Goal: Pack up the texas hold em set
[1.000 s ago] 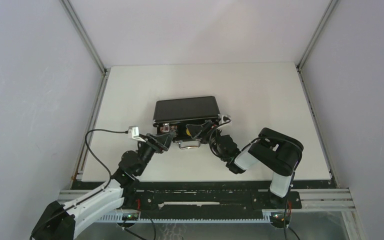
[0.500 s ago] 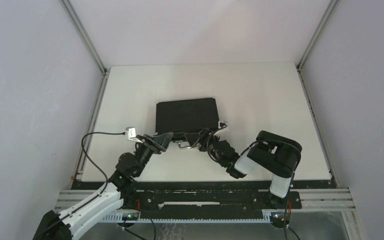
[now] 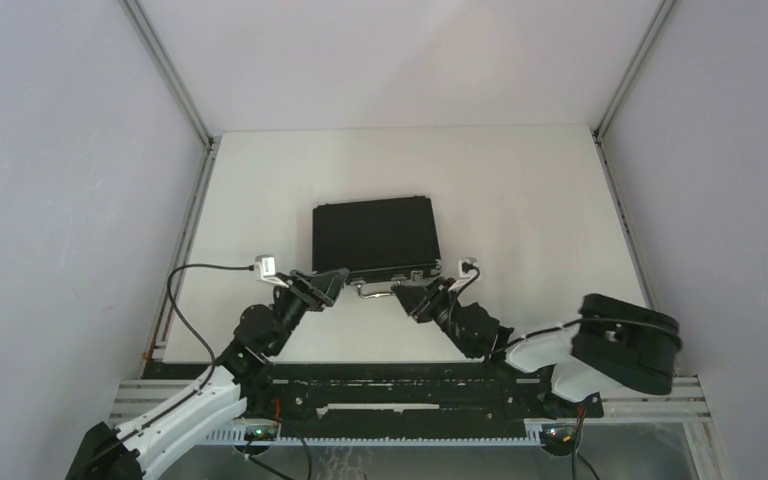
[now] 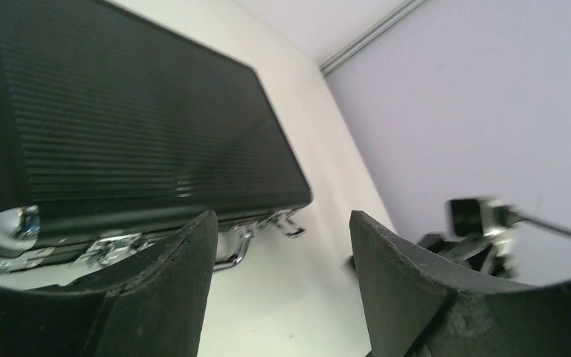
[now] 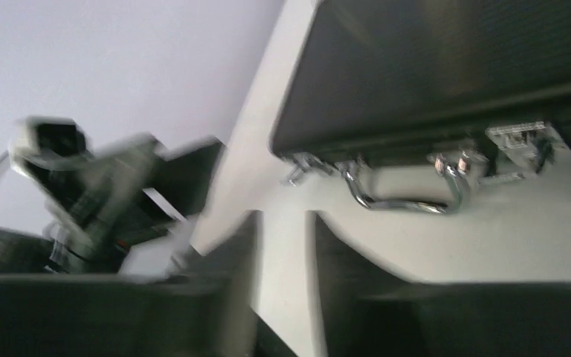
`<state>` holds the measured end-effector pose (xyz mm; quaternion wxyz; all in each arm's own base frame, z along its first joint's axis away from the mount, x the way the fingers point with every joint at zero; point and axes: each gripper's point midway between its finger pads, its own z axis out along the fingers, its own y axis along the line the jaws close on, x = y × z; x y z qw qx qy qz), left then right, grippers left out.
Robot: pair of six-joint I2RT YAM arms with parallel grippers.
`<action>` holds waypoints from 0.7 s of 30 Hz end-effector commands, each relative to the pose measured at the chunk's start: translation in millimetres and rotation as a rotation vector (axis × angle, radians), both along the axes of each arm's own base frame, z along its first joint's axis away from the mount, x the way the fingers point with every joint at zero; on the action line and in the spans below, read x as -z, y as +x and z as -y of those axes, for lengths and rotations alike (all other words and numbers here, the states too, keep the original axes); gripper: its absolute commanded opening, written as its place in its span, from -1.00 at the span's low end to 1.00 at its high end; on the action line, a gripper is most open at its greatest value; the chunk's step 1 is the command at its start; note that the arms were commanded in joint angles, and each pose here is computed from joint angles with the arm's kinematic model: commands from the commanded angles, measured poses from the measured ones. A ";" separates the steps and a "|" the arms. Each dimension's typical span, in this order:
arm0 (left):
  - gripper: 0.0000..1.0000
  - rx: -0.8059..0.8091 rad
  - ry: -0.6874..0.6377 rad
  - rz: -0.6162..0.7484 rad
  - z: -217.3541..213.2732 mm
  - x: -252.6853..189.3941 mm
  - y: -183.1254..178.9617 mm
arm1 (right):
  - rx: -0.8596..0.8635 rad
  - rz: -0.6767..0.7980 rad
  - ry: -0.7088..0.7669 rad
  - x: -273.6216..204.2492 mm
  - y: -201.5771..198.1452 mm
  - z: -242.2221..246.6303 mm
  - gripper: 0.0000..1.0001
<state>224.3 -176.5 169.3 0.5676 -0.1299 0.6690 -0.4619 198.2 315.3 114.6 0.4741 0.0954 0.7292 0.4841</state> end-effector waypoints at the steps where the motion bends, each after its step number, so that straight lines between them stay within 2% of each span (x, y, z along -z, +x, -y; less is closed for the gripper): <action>1: 0.41 0.003 0.160 -0.062 -3.4 51.0 -2.4 | 0.124 0.070 -0.111 -32.9 26.9 11.9 -0.95; 4: 0.35 -0.036 0.207 -0.011 -4.3 30.7 10.8 | 0.115 0.140 -0.143 -50.3 44.1 17.8 -1.00; 7: 0.33 -0.082 0.269 0.007 -7.4 17.9 28.4 | 0.028 0.167 -0.093 -58.3 60.6 16.4 -1.00; 10: 0.33 -0.107 0.254 -0.008 -10.0 14.1 46.2 | -0.004 0.184 -0.047 -60.8 77.2 13.0 -1.00; 12: 0.33 -0.107 0.270 -0.053 -9.7 21.1 58.1 | -0.037 0.138 -0.065 -44.9 93.8 2.6 -1.00; 16: 0.33 -0.062 0.288 -0.243 -2.4 68.2 67.1 | -0.041 0.043 -0.063 -16.4 113.1 -12.8 -1.00; 18: 0.33 -0.036 0.256 -0.268 1.9 80.8 61.9 | -0.009 -0.043 -0.087 10.6 116.6 -10.8 -1.00; 21: 0.33 -0.063 0.292 -0.324 -6.0 101.6 58.0 | 0.065 -0.166 -0.114 47.1 116.0 3.5 -1.00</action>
